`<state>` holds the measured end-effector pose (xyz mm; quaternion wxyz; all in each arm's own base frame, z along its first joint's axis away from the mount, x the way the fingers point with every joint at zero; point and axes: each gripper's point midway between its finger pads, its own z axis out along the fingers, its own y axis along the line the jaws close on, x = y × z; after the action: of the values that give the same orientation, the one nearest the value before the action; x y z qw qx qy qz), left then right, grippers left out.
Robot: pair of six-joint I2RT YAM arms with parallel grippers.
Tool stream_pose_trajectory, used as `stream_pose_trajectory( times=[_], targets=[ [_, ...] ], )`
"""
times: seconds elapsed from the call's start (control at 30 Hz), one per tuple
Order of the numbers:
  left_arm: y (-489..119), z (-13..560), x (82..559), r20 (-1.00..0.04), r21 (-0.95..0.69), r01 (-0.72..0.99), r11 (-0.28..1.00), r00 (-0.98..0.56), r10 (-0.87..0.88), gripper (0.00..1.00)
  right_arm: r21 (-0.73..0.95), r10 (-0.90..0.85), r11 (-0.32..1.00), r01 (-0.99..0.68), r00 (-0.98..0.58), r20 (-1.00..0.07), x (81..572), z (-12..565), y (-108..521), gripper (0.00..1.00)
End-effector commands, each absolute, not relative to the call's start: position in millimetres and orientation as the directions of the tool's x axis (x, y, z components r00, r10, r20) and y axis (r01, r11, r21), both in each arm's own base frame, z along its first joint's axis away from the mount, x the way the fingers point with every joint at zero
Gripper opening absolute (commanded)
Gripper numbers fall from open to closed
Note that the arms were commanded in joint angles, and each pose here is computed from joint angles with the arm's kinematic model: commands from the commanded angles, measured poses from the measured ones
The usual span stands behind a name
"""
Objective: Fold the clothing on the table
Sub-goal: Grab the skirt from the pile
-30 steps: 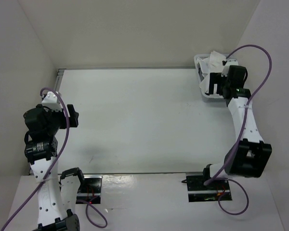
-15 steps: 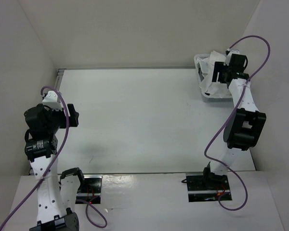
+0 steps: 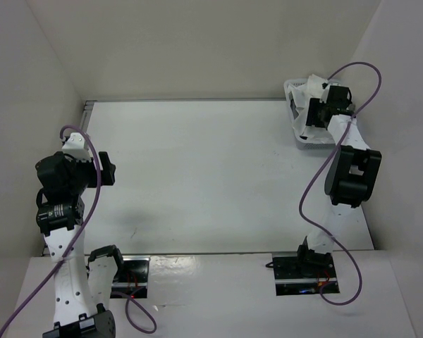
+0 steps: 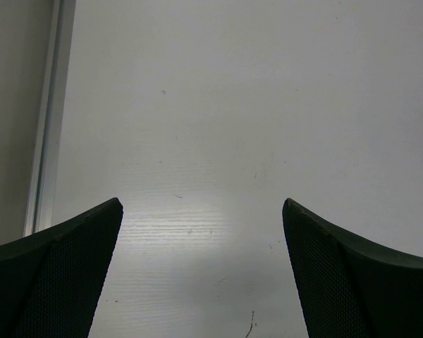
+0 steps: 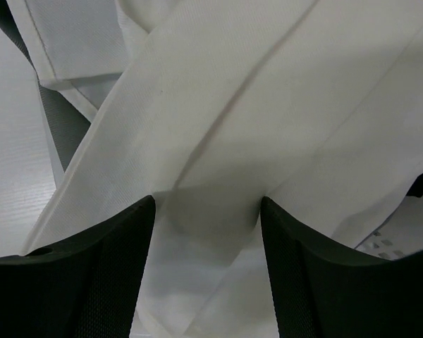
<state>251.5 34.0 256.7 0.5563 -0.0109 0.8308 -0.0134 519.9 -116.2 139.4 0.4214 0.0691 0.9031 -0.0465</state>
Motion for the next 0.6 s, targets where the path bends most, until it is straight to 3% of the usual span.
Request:
stream_pose_trajectory(
  times=[0.0,0.1,0.13,0.27,0.4,0.57],
  targets=[
    [36,261,254,-0.934,-0.015,0.002,1.000,-0.357,-0.013,1.00,-0.036,0.065,0.985,0.170,-0.550,-0.832,545,166,-115,0.61],
    [36,261,254,-0.934,-0.015,0.002,1.000,-0.357,-0.013,1.00,-0.055,0.045,0.986,0.159,-0.562,-0.826,547,161,-106,0.42],
    [36,261,254,-0.934,-0.015,0.002,1.000,-0.357,-0.013,1.00,-0.055,0.044,0.986,0.159,-0.562,-0.826,547,161,-106,0.30],
    [36,261,254,-0.934,-0.015,0.002,1.000,-0.357,-0.013,1.00,-0.060,0.041,0.986,0.157,-0.572,-0.819,546,161,-103,0.00],
    [36,261,254,-0.934,-0.015,0.002,1.000,-0.357,-0.013,1.00,-0.051,0.035,0.988,0.144,-0.540,-0.841,540,191,-98,0.00],
    [35,263,253,-0.937,-0.012,0.003,1.000,-0.349,-0.010,1.00,-0.070,-0.022,0.990,0.120,-0.362,-0.932,508,310,-81,0.00]
  ],
)
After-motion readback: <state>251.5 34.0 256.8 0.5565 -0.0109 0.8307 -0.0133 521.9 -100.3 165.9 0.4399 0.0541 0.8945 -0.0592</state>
